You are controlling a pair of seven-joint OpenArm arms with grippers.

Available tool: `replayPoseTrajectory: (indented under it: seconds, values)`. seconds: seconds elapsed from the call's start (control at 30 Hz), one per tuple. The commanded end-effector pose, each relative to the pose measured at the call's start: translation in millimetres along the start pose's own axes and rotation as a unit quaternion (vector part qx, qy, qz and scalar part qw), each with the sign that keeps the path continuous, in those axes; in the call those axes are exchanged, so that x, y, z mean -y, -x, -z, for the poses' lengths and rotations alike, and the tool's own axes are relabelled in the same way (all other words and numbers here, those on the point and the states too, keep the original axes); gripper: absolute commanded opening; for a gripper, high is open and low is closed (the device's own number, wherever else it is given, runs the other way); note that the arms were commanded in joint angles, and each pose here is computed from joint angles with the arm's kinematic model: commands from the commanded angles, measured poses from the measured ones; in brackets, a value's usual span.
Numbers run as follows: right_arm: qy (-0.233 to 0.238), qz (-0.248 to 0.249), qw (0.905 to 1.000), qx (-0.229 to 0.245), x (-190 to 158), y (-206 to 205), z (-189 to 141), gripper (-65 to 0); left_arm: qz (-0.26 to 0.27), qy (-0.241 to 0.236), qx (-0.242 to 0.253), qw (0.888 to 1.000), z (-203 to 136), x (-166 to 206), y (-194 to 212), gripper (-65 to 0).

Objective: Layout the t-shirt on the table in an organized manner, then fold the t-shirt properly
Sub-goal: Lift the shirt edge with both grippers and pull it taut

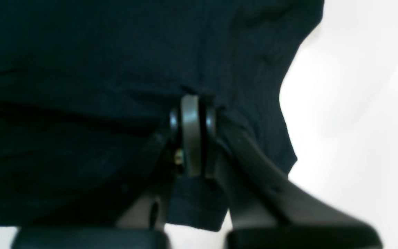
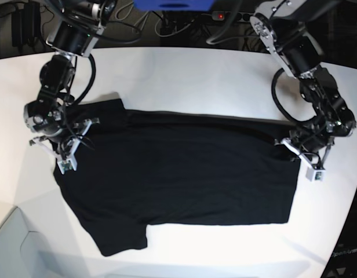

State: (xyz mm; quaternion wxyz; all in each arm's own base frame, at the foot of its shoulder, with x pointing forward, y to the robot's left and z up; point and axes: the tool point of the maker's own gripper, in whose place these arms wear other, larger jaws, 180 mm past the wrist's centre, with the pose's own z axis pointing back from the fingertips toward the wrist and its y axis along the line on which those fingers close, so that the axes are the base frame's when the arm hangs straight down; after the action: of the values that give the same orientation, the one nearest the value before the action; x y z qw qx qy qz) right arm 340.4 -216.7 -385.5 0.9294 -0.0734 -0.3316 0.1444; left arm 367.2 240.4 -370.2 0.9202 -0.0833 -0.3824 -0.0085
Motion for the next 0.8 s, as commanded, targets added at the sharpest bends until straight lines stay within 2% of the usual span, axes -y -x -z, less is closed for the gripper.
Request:
replayPoseTrajectory:
  seconds: [0.0, 0.1, 0.3, 0.4, 0.77]
  values:
    - [0.009, -0.002, 0.9995, 0.029, 8.5, -19.1, -4.4, -65.0, 0.0, 0.002, 0.033, 0.999, -2.0, -1.8, -21.2, -64.9]
    - [0.011, -0.003, 0.9992, 0.039, 10.4, -27.5, -4.7, -65.0, -0.009, 0.009, 0.043, 0.999, 4.1, -0.6, -19.2, -64.9]
    - [0.01, -0.003, 0.9991, 0.041, 10.3, -29.5, -4.8, -65.0, -0.021, 0.013, 0.033, 0.999, 9.9, -9.4, -9.1, -64.9]
    - [0.013, -0.002, 0.9988, 0.048, 12.8, -36.9, -5.6, -65.0, -0.028, 0.008, 0.044, 0.999, 7.4, -14.5, -18.2, -64.9]
    - [-0.007, 0.005, 0.9996, 0.026, 3.7, -23.3, 7.5, -65.0, -0.029, 0.01, 0.055, 0.998, 9.7, -14.1, -27.8, -64.9]
